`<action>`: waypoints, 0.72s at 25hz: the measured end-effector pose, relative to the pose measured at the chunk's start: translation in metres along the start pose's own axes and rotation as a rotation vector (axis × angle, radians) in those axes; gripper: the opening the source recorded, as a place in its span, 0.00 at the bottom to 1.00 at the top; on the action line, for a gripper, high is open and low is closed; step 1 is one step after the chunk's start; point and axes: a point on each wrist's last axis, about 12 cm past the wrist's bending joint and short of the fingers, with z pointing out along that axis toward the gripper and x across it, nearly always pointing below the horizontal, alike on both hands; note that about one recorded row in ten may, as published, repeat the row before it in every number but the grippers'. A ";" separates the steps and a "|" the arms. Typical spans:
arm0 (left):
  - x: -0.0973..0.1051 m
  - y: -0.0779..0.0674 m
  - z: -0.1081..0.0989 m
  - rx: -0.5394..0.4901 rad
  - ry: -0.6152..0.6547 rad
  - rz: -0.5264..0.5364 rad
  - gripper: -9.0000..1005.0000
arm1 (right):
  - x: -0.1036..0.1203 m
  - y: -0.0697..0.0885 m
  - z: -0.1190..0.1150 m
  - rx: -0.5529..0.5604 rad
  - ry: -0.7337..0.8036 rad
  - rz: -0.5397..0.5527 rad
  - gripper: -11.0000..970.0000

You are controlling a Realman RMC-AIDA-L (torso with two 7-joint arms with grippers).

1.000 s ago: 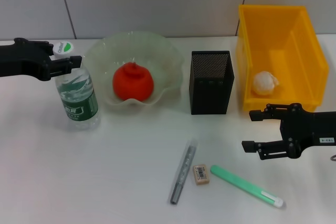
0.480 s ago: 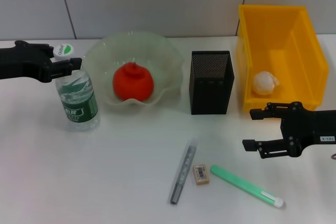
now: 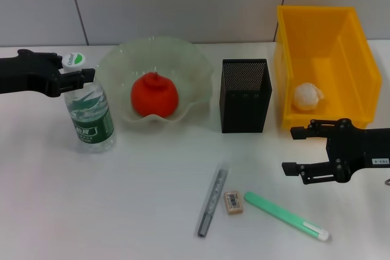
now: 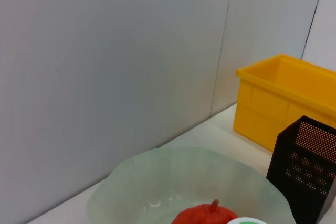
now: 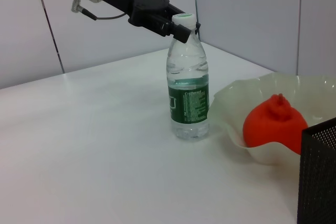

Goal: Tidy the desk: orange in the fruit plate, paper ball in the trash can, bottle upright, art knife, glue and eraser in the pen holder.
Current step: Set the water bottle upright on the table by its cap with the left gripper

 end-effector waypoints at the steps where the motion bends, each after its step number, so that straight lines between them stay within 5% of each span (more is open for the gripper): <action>1: 0.000 0.000 0.000 0.000 0.000 0.000 0.49 | 0.000 0.000 0.000 0.000 0.000 0.000 0.85; 18: 0.000 -0.002 0.002 0.006 0.000 0.003 0.50 | 0.000 0.000 0.000 -0.002 0.000 0.004 0.84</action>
